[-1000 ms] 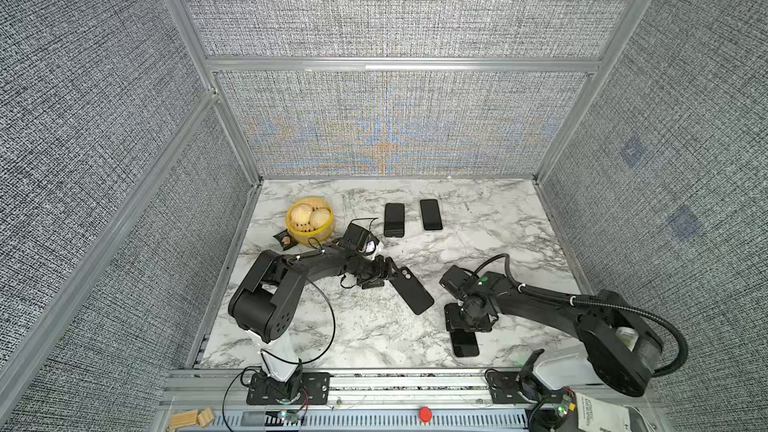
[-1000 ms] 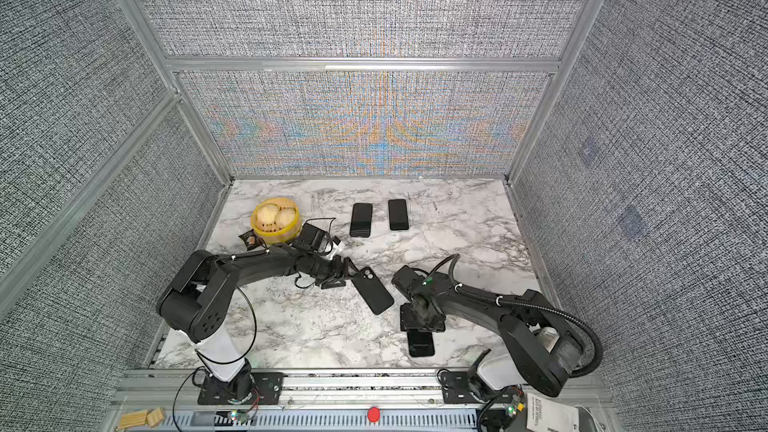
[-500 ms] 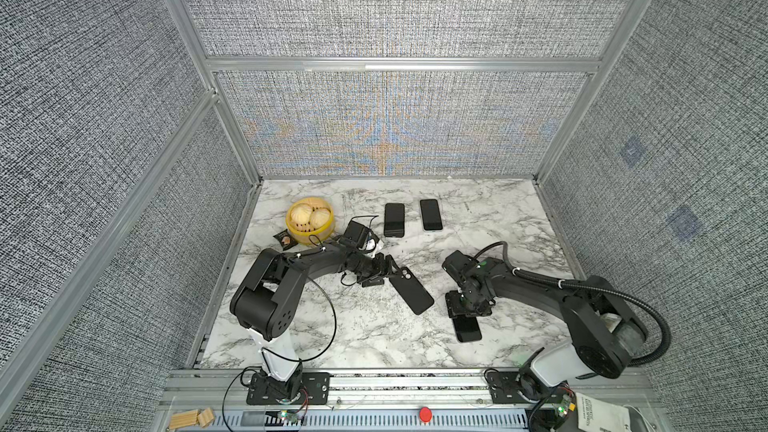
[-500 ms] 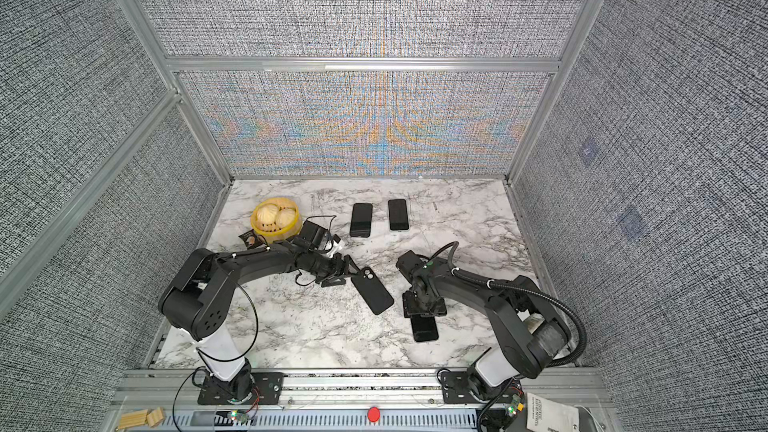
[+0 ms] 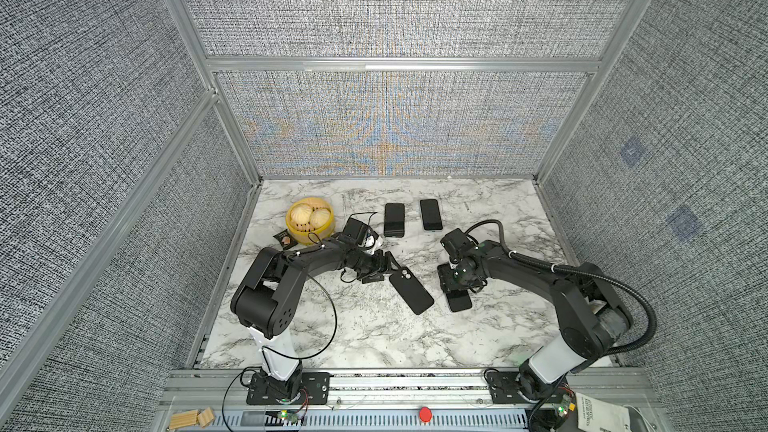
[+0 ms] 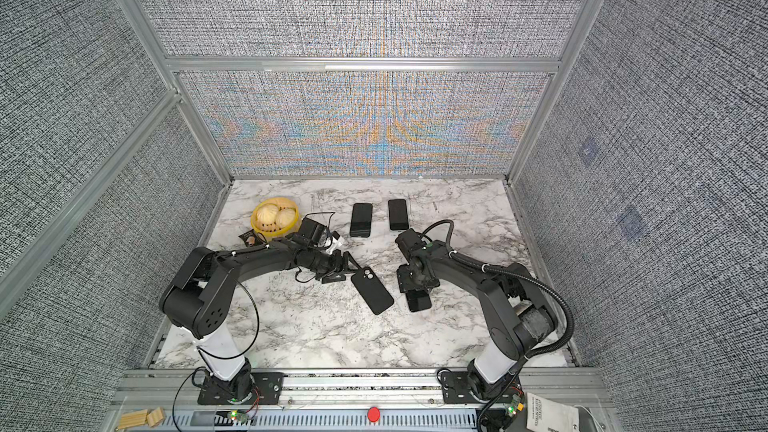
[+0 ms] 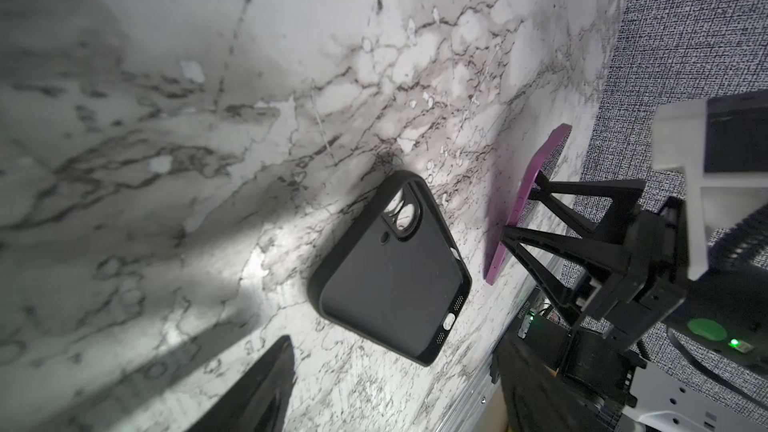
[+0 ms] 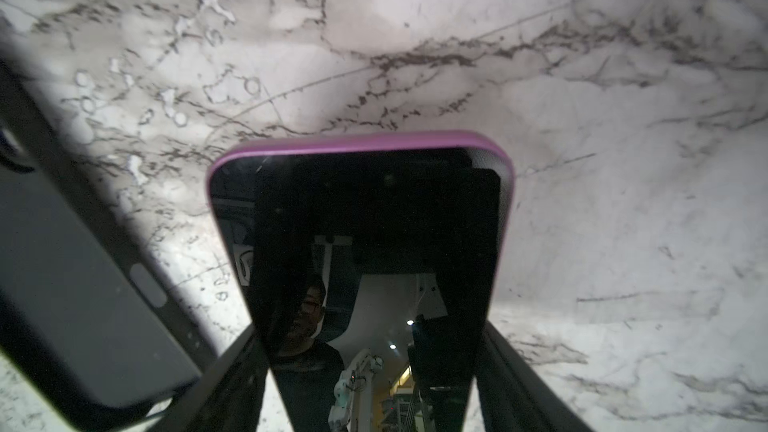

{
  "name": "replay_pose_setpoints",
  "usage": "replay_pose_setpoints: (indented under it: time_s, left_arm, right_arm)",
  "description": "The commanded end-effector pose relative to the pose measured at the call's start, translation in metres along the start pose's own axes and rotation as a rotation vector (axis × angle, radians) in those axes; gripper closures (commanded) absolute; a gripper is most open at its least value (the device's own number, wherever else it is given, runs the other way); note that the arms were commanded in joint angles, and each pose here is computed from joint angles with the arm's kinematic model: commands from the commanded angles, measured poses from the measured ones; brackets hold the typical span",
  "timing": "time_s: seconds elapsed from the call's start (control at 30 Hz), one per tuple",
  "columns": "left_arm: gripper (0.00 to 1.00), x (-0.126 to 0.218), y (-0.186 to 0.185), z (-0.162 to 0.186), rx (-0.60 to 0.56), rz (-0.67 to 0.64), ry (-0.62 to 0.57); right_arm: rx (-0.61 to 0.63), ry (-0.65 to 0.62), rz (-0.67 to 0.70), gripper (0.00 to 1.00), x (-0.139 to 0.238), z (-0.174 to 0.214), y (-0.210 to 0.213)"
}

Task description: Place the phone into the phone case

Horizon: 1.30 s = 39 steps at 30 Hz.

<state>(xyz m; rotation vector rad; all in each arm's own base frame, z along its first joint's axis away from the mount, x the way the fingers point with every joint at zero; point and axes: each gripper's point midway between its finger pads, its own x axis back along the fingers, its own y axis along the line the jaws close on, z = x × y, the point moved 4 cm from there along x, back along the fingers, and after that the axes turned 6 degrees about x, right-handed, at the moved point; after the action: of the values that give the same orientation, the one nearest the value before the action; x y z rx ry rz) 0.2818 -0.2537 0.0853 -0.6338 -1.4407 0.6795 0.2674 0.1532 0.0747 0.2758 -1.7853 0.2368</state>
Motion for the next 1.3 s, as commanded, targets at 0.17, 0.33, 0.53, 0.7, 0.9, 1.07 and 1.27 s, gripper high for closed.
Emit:
replay_pose_setpoints:
  time_s: [0.17, 0.33, 0.53, 0.7, 0.9, 1.07, 1.27]
  left_arm:
    - [0.26, 0.005, -0.035, -0.009, -0.107, 0.145, -0.006]
    - [0.30, -0.008, -0.053, -0.006, -0.171, 0.221, 0.027]
    - [0.33, -0.023, -0.069, 0.010, -0.247, 0.237, 0.098]
    - [0.40, -0.033, -0.069, 0.010, -0.256, 0.236, 0.122]
    - [0.49, -0.047, -0.063, 0.006, -0.240, 0.258, 0.147]
    - [0.49, -0.050, -0.070, 0.001, -0.249, 0.276, 0.158]
    - [0.52, -0.052, -0.076, -0.002, -0.263, 0.281, 0.164]
  right_arm:
    - [0.067, -0.054, -0.086, 0.37, 0.013, -0.006, 0.005]
    - [0.094, -0.089, -0.166, 0.38, 0.014, -0.009, 0.016]
    - [0.102, -0.088, -0.209, 0.38, 0.012, -0.008, 0.021]
    - [0.103, -0.100, -0.253, 0.38, 0.012, -0.008, 0.027]
    - [0.113, -0.114, -0.292, 0.39, 0.013, -0.005, 0.033]
    - [0.126, -0.115, -0.298, 0.39, 0.013, -0.005, 0.035]
    - [0.130, -0.133, -0.307, 0.39, 0.017, -0.007, 0.037]
